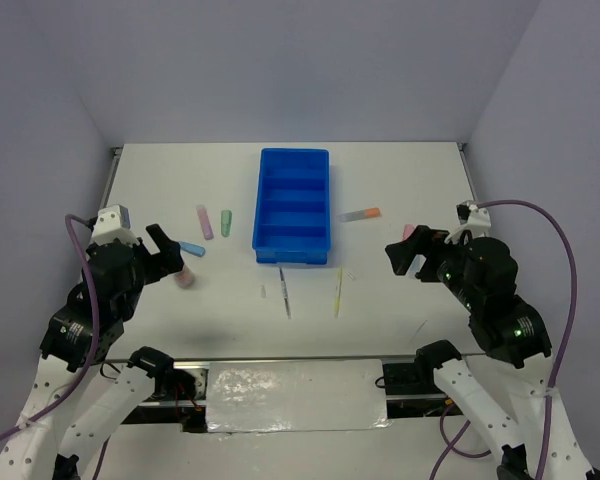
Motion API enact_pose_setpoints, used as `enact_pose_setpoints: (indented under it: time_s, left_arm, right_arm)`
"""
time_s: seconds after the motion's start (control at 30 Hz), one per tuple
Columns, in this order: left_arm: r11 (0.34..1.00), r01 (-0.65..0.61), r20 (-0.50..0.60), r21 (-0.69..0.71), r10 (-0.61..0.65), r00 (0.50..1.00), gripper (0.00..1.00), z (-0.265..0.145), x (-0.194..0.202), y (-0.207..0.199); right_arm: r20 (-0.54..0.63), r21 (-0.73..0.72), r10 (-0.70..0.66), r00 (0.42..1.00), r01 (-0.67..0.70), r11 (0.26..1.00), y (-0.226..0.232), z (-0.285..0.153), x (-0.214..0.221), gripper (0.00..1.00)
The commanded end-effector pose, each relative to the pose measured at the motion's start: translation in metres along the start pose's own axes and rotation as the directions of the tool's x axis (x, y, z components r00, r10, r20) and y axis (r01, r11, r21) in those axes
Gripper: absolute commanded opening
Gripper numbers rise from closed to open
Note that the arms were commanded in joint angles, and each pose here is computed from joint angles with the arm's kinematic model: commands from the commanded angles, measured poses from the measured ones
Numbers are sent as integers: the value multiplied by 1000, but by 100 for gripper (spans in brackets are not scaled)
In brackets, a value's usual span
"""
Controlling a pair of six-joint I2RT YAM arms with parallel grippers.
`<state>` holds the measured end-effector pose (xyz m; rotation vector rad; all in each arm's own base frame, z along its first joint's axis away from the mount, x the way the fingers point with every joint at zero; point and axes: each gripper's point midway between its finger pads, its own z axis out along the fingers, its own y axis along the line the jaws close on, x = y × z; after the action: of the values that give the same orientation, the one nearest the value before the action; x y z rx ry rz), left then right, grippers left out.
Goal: Sort the stationery into containers
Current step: Pick up the pen from the center of the board.
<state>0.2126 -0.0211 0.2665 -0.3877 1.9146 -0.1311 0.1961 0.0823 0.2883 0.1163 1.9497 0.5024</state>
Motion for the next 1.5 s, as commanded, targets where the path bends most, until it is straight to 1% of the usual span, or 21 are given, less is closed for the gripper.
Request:
enact_pose_setpoints:
  time_s: [0.0,0.17,0.23,0.3,0.33,0.4,0.43,0.47,0.53,0.63,0.73,0.77,0.83,1.0,1.03,1.1,1.13,1.17,1.4,1.43,1.47]
  left_arm:
    - [1000,22,30,-1,-22,999,99,1,-8,-2]
    - [1000,23,25,-3,-22,999,99,2,-7,-2]
    - [1000,21,22,-3,-21,1000,99,3,-6,-3]
    - [1000,19,17,-4,-19,1000,99,4,-5,-3]
    - [1000,17,14,-4,-17,1000,99,5,-5,-3]
    - [1000,12,9,-5,-12,1000,99,6,-4,-4]
    - [1000,10,5,-5,-10,1000,99,7,-3,-4]
    - [1000,10,5,-4,-10,1000,99,7,-3,-4]
    - [1000,7,1,0,-7,1000,99,7,-3,-5]
    - [1000,7,6,11,-7,1000,99,6,-4,-6]
    - [1000,3,4,25,-3,1000,99,6,-3,-9]
    - [1000,1,3,31,-1,1000,99,6,-2,-10]
    - [999,-5,-6,32,5,1000,99,8,-1,-11]
    - [999,-10,-13,35,11,1000,99,9,0,-12]
    - [999,-10,-12,36,10,1000,99,9,0,-12]
    - [999,-9,-8,41,10,1000,99,8,0,-12]
    - [999,-8,-6,42,8,1000,99,7,-1,-12]
    - [999,-8,-4,45,8,1000,99,7,-1,-12]
    - [999,-12,-7,50,13,1000,99,7,-1,-13]
    - [999,-12,-7,48,12,1000,99,7,-1,-13]
    - [999,-12,-8,48,12,1000,99,7,0,-13]
  right_arm:
    - [-33,-21,20,999,-20,1000,4,12,8,100]
    - [-67,-148,59,996,-69,987,28,26,13,100]
    - [-129,-189,74,989,-98,977,37,37,23,100]
    - [-164,-181,83,983,-113,977,39,50,32,100]
    - [-206,-140,82,975,-112,984,36,64,41,100]
    - [-226,-7,75,971,-79,997,19,80,52,100]
    - [-285,27,53,957,-47,999,19,91,69,100]
    - [-291,82,54,955,-31,996,12,97,75,100]
    - [-349,107,34,936,4,994,15,108,98,100]
    - [-386,188,32,922,44,981,4,121,124,99]
    - [-444,187,42,895,47,981,2,133,151,87]
    - [-456,171,36,889,47,984,6,137,159,77]
    - [-487,193,32,873,72,978,5,144,172,66]
    - [-541,218,-5,841,146,965,11,156,195,64]
    - [-539,231,-9,842,158,960,10,158,196,61]
    - [-558,243,-17,830,182,953,9,161,205,60]
    - [-564,249,-16,826,188,950,7,162,209,53]
    - [-565,255,-17,825,194,947,6,163,211,52]
    - [-612,250,-39,790,239,938,9,167,238,46]
    - [-617,248,-44,786,247,937,10,167,241,43]
    - [-620,253,-47,783,257,933,8,168,243,43]
